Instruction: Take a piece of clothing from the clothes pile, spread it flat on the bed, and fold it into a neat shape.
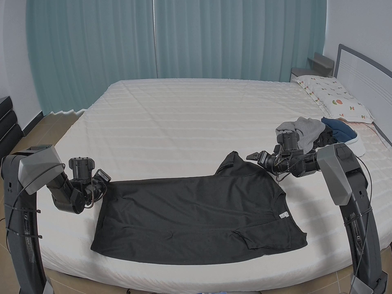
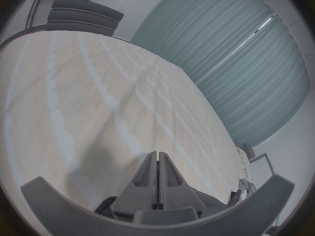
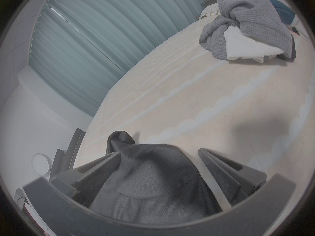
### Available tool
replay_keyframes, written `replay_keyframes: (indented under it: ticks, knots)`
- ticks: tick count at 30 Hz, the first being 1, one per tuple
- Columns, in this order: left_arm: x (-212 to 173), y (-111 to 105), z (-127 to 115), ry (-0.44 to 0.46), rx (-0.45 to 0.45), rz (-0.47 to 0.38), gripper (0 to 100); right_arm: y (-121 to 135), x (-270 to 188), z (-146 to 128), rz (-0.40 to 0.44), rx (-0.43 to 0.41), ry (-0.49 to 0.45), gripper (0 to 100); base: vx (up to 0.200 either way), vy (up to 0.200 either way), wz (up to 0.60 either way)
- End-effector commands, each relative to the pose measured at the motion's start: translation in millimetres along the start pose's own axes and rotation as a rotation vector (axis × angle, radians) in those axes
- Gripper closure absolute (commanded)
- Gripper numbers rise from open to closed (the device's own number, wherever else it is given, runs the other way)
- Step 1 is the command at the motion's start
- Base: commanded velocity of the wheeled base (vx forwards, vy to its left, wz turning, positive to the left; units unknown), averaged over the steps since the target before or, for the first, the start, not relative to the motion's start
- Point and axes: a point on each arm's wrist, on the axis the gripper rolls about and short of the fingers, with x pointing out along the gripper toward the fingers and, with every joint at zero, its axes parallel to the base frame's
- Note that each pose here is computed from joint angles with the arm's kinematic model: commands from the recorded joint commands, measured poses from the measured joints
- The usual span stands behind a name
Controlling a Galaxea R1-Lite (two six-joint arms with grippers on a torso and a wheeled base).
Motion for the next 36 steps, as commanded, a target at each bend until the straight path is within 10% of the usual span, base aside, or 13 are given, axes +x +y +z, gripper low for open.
replay_keyframes:
  ticks: [1, 2, 3, 36]
  knots:
    - [0, -1, 0, -0.001, -0.001, -0.001, 100, -5, 7, -8, -0.01, 0.005, 0.017, 0, 0.0, 0.0, 0.0]
    - [0, -1, 0, -0.001, -0.001, -0.001, 100, -5, 7, -8, -0.01, 0.005, 0.017, 0, 0.0, 0.0, 0.0]
    - [-1, 0, 0, 0.0, -0.001, 0.0, 100, -7, 7, -8, -0.019, 0.006, 0.008, 100, 0.0, 0.0, 0.0]
    - [-17, -20, 20, -0.06, -0.002, -0.05, 100, 0, -42, 33, 0.032, 0.079, -0.178, 100, 0.0, 0.0, 0.0]
